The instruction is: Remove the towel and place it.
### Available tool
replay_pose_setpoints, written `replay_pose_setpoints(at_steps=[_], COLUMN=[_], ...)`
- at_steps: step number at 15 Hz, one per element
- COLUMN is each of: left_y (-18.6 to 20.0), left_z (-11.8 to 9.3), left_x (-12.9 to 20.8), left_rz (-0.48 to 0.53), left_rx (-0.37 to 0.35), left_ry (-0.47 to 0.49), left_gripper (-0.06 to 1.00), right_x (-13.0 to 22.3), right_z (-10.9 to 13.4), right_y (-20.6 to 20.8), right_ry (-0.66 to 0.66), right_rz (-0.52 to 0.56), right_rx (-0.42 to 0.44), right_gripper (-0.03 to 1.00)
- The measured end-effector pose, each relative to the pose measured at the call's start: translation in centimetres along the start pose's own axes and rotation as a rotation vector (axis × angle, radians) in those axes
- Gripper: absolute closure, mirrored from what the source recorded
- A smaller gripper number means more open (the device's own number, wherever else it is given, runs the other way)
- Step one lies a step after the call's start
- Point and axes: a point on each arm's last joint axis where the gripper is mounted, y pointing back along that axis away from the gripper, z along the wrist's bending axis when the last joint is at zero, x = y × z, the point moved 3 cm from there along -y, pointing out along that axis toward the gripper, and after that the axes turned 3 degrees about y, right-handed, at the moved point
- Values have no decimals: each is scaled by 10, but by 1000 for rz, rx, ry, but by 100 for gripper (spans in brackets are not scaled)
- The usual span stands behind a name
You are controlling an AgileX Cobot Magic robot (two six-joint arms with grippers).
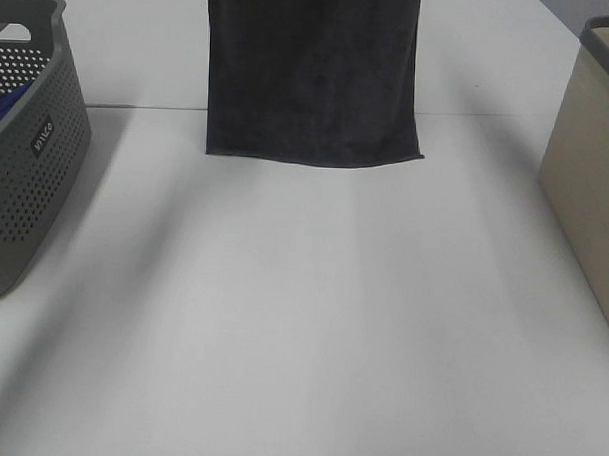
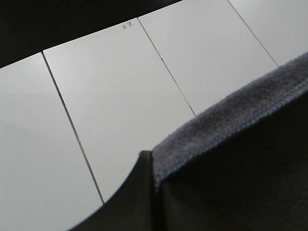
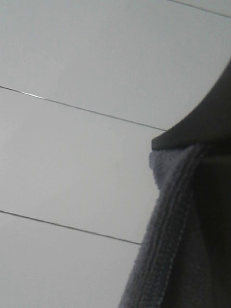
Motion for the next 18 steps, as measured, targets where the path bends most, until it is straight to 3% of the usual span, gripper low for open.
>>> replay_pose_setpoints(at_steps=[6, 10, 18], left_y=[2, 2, 0], left_z=[20, 18, 23], left_x=[3, 4, -15], left_rz=[-30, -21, -123], left_rx=[-35, -21, -36], left_ry=[3, -26, -51], left_gripper=[94, 94, 94], right_x=[3, 5, -11], right_z=[12, 13, 8], right_y=[-8, -9, -8], right_ry=[-23, -37, -59], right_rz=[-44, -41, -90], right_rx=[-75, -81, -71], right_gripper=[96, 96, 96])
